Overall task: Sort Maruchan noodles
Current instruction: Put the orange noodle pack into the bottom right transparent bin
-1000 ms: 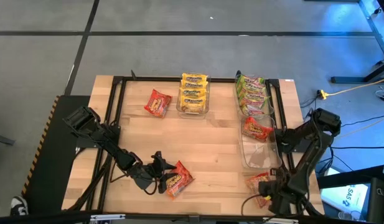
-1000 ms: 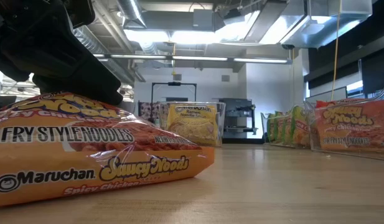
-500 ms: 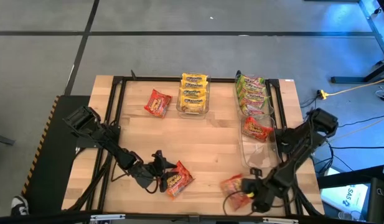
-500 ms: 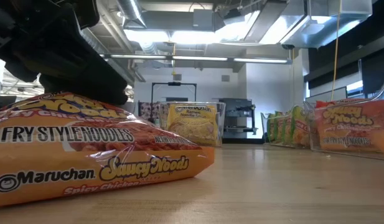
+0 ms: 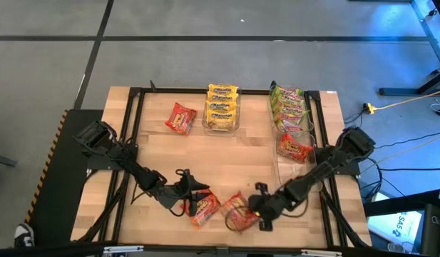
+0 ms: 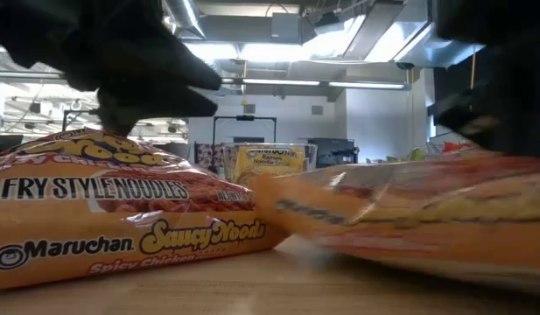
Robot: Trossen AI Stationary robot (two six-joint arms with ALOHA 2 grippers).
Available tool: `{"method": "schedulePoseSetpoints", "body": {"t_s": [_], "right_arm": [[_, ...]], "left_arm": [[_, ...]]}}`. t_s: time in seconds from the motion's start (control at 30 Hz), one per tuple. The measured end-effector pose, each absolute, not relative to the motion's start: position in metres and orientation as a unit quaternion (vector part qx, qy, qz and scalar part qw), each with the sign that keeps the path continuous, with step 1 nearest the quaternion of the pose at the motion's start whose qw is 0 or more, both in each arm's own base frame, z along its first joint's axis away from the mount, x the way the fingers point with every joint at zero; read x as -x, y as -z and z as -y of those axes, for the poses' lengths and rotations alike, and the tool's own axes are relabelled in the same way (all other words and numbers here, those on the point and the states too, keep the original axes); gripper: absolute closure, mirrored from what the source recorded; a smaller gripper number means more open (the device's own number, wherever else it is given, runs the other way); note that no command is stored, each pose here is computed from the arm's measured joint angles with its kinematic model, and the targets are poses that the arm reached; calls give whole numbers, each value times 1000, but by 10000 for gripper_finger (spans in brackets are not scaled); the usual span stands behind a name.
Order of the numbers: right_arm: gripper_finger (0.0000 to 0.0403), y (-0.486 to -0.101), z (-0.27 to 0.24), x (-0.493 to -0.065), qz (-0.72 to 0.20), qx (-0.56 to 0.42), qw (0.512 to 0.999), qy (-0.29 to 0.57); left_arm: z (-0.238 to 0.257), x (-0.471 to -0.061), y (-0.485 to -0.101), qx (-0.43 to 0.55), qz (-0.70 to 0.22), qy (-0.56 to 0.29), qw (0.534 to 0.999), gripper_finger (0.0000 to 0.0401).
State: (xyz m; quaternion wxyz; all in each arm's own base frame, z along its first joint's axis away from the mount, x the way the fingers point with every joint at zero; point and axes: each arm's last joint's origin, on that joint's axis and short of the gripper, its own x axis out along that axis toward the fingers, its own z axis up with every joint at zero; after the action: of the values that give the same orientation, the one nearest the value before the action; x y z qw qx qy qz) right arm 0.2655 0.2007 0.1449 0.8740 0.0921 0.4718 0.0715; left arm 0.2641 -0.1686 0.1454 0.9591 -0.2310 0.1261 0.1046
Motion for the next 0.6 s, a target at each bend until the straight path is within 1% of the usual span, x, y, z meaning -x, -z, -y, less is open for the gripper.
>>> {"method": "schedulePoseSetpoints", "body": {"t_s": [0.2, 0.3, 0.47, 0.6], "right_arm": [[354, -145, -165, -290, -452, -84, 888, -16], [354, -148, -153, -295, -449, -65, 891, -11], [354, -173, -142, -289, -441, -58, 895, -23], [354, -190, -133, -283, -425, -54, 903, 3]], "left_arm": [[177, -276, -156, 219, -120, -80, 965, 267], [187, -288, -156, 205, -124, -62, 969, 268], [205, -317, -143, 185, -145, -24, 972, 268], [216, -342, -133, 175, -164, 19, 971, 268]]}}
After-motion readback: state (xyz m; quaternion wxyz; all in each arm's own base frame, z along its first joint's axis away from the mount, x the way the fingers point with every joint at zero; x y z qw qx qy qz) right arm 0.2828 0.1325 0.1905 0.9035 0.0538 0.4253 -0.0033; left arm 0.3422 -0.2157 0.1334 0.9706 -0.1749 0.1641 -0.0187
